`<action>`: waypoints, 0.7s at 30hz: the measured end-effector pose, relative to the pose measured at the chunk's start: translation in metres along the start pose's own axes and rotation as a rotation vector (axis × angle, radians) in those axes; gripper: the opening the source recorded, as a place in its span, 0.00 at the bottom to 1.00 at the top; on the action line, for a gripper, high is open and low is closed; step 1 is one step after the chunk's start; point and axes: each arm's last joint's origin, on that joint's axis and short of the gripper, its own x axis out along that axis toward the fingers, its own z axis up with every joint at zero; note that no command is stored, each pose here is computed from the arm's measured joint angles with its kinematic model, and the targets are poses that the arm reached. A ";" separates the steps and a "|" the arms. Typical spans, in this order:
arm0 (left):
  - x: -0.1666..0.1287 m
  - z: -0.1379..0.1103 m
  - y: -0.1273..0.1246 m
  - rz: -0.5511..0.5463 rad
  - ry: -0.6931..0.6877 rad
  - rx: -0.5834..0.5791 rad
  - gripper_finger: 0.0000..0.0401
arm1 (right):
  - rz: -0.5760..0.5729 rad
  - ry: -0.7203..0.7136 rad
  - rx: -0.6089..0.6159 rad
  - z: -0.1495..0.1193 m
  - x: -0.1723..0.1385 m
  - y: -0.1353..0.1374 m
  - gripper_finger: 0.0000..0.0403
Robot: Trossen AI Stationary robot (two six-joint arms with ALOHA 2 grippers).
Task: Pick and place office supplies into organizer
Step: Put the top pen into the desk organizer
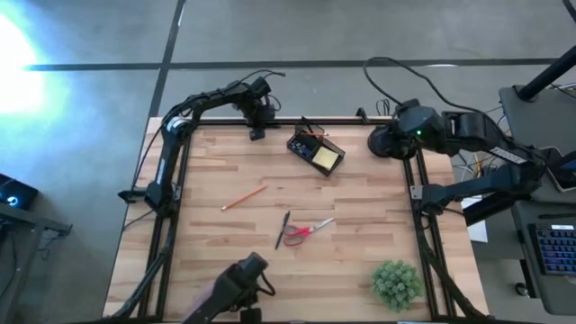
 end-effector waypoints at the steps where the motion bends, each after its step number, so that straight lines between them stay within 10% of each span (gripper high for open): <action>1: 0.001 0.000 0.001 0.010 0.008 0.001 0.25 | -0.002 0.003 -0.002 0.000 0.001 0.001 0.44; 21: -0.029 0.012 0.001 0.119 -0.068 0.022 0.25 | -0.015 0.011 -0.012 -0.001 0.003 0.002 0.44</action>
